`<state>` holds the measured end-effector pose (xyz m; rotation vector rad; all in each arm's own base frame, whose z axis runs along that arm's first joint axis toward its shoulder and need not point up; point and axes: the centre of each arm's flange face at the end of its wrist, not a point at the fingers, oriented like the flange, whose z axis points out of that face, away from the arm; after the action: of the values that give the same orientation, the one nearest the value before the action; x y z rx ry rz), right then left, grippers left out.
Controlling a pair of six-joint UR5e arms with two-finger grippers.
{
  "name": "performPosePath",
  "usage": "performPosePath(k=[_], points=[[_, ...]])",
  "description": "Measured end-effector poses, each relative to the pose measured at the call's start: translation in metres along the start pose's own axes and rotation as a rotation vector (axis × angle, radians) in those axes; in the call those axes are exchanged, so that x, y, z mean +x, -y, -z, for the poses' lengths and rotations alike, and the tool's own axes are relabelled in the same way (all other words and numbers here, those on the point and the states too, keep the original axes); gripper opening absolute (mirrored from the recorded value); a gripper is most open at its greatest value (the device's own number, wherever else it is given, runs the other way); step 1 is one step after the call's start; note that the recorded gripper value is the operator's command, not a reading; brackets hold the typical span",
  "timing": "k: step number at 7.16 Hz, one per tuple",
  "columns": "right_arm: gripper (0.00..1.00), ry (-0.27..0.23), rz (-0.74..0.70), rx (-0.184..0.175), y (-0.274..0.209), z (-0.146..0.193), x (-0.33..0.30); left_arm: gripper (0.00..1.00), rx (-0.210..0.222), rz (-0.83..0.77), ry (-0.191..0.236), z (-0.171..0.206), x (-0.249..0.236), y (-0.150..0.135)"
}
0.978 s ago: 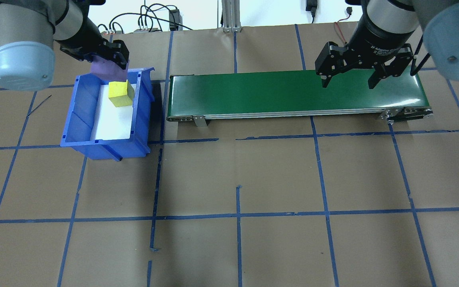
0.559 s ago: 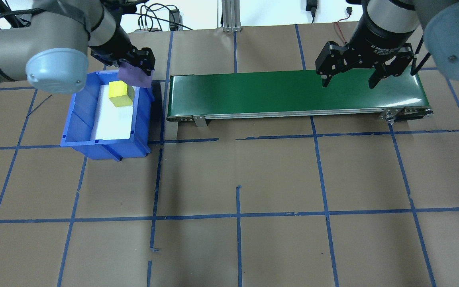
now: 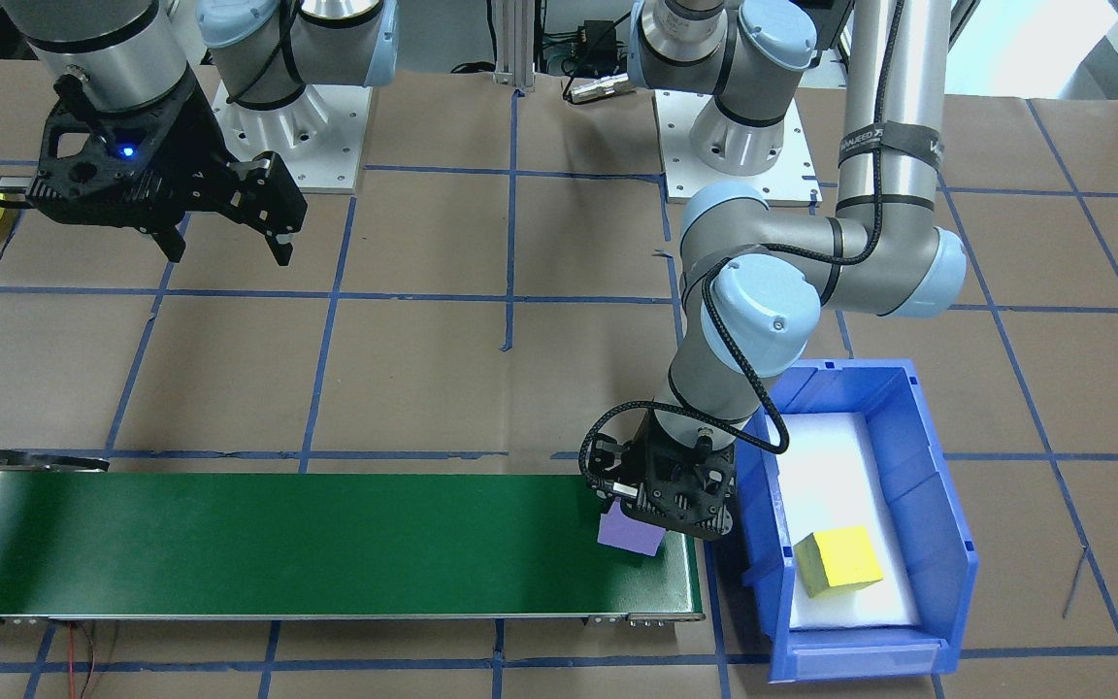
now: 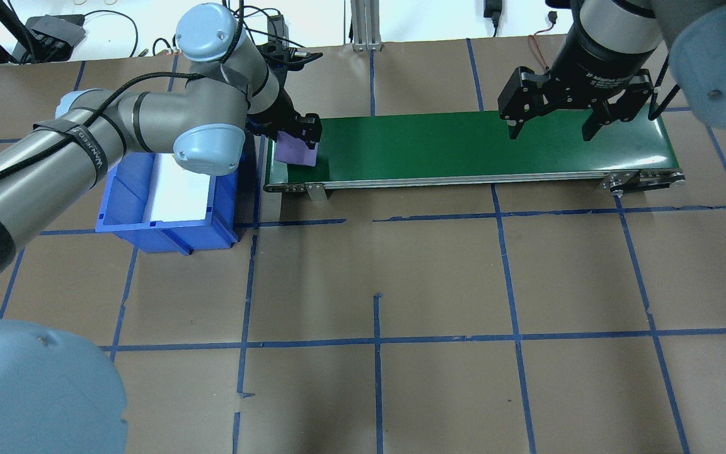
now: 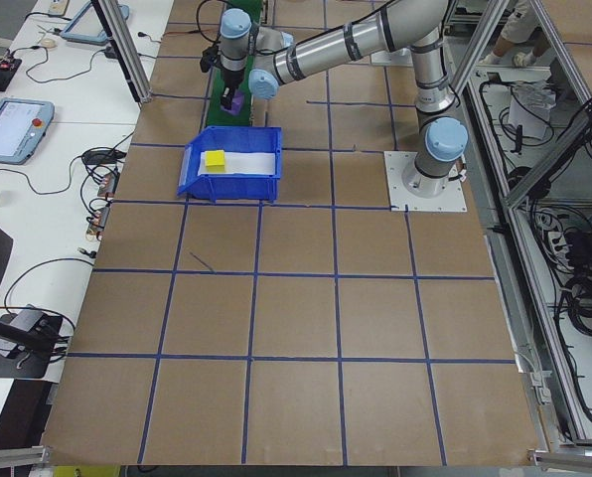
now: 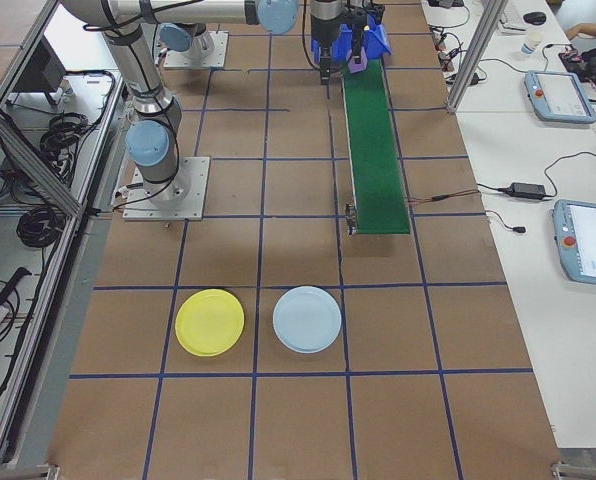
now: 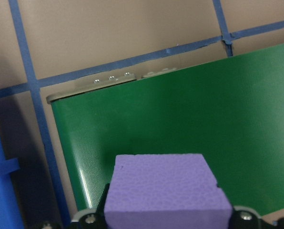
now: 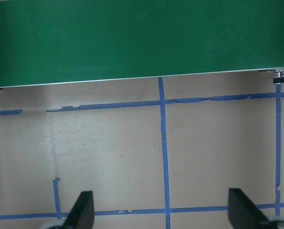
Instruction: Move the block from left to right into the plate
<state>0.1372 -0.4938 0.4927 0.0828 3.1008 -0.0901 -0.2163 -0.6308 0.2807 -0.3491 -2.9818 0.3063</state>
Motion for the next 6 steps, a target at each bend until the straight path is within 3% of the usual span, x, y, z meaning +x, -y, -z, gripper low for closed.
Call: performPosePath(k=[3, 6], points=[[1.0, 0.001, -0.003, -0.004, -0.001, -0.002, -0.002, 1.0, 0.059, 0.008, 0.024, 0.045, -0.007, 0.006], [1.0, 0.001, -0.003, -0.007, -0.002, -0.004, -0.002, 1.0, 0.089, 0.181, 0.032, 0.108, -0.124, -0.005]])
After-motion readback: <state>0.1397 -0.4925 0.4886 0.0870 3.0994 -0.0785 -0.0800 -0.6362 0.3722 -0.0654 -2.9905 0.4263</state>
